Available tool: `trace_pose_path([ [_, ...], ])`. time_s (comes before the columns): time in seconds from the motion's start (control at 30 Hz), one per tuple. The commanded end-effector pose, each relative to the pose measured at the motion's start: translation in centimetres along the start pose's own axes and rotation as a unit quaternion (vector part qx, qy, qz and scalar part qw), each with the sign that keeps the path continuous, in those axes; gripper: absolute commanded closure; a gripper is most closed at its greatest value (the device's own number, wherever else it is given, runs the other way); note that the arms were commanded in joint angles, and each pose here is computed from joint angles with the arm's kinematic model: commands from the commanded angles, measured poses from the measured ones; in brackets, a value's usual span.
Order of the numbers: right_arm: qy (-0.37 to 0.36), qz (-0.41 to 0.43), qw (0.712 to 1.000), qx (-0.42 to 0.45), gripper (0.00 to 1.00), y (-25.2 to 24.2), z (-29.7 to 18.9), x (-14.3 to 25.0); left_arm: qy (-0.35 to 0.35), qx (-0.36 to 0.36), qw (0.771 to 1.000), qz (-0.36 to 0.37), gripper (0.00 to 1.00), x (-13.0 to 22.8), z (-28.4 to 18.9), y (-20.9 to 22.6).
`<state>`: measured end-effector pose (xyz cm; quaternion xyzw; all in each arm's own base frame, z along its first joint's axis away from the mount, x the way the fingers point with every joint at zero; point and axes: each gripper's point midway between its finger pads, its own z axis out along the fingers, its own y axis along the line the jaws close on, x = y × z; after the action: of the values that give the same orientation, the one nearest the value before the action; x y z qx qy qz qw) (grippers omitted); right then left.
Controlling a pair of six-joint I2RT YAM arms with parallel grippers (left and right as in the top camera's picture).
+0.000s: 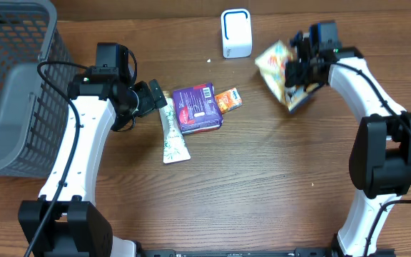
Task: Scan the item barcode
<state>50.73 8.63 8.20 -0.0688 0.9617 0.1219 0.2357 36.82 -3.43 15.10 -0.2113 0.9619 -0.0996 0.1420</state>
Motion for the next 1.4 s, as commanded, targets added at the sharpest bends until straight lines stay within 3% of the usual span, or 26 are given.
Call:
trace_pose_path([
  [0.0, -0.115, 0.040, 0.992, -0.028, 0.96, 2.0, -5.1, -7.3, -0.004, 0.004, 1.000, 0.010, 0.00, -0.5, -0.1, -0.2],
  [0.1, -0.188, 0.052, 0.980, -0.045, 0.96, 3.1, -5.9, -10.8, -0.005, 0.005, 1.000, 0.010, 0.00, -0.6, -0.1, -0.3],
  [0.27, -0.247, 0.028, 0.966, -0.073, 0.96, 6.5, -5.5, -13.5, -0.006, 0.004, 1.000, 0.010, 0.00, -0.6, -0.1, -0.3],
  [0.57, -0.292, 0.010, 0.956, 0.011, 0.96, 10.6, -1.0, -14.0, -0.006, 0.004, 1.000, 0.010, 0.00, -0.6, -0.1, -0.3],
  [0.8, -0.301, 0.023, 0.949, 0.090, 0.96, 9.3, 1.5, -13.3, -0.005, 0.004, 1.000, 0.010, 0.00, -0.6, -0.1, -0.3],
  [1.13, -0.303, 0.012, 0.946, 0.111, 0.96, 8.7, 1.2, -13.4, -0.006, 0.004, 1.000, 0.010, 0.00, -0.6, -0.1, -0.3],
  [1.37, -0.340, 0.038, 0.934, 0.101, 0.96, 8.6, -3.2, -15.3, -0.006, 0.004, 1.000, 0.010, 0.00, -0.6, -0.1, -0.3],
])
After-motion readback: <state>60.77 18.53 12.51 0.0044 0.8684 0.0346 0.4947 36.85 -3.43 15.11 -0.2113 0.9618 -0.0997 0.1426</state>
